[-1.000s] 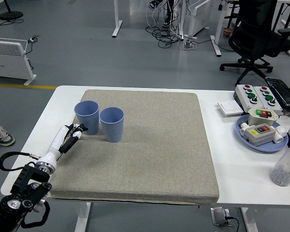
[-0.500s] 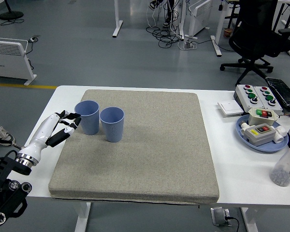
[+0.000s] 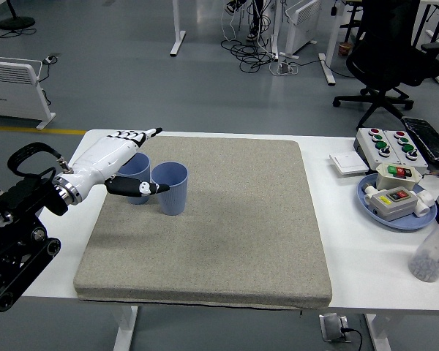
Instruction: Push cup pick cup insert cup
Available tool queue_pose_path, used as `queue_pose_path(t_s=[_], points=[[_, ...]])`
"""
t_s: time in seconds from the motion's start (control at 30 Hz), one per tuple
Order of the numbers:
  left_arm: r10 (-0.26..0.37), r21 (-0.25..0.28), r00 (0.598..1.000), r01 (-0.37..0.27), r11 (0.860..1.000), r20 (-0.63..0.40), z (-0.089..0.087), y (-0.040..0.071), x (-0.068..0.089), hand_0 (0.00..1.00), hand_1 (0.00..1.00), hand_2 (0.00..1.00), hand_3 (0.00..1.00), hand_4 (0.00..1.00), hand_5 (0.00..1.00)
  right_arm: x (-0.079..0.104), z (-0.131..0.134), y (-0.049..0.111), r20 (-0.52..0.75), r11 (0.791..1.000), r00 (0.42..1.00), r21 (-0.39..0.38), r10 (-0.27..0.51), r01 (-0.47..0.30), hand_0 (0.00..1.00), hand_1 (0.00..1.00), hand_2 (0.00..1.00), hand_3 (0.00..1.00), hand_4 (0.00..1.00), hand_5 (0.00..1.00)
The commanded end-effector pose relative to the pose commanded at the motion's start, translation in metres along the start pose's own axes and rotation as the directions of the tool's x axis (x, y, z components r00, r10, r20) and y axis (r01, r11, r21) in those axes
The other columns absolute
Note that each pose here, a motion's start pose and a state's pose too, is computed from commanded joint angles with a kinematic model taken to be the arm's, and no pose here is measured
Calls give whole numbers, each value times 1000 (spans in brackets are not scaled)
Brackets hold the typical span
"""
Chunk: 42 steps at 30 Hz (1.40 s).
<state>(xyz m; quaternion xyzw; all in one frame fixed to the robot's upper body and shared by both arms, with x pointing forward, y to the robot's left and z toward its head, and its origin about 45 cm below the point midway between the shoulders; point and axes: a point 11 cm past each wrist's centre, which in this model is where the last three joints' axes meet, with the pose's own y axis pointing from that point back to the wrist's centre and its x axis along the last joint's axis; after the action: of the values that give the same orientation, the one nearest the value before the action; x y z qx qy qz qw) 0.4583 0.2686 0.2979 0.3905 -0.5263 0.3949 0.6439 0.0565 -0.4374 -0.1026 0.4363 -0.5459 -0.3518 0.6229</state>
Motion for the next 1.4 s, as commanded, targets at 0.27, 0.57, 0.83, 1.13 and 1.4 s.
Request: queue_pose_path(t_s=[0.27,0.57,0.83,1.13,1.4], points=[[-93,-14,995,94,996,48,13,-26,-7,904,946,998,998,998,538,-1,0,0,-4,1000,1000,-3,-3,3,731,671,710,601,169,385],[-161,-5,982,162,987,98,12,-45,-18,805,906,972,998,937,385,-1,0,0,-8,1000,1000,-5,-4,4,731,670,709,602,170,385],[-188,9,977,188,982,99,12,-57,-25,712,856,933,980,812,254,-1,-1,0,-14,1000,1000,-5,-4,4,731,671,710,602,170,385],[-235,33,967,233,972,100,7,-63,-32,677,846,924,955,769,229,0,-3,0,-21,1000,1000,-3,-3,3,731,671,710,602,171,385],[-232,54,969,228,972,86,-1,-63,-32,628,812,890,913,743,211,1,-4,1,-21,1000,1000,-1,-2,2,731,671,710,602,171,386]])
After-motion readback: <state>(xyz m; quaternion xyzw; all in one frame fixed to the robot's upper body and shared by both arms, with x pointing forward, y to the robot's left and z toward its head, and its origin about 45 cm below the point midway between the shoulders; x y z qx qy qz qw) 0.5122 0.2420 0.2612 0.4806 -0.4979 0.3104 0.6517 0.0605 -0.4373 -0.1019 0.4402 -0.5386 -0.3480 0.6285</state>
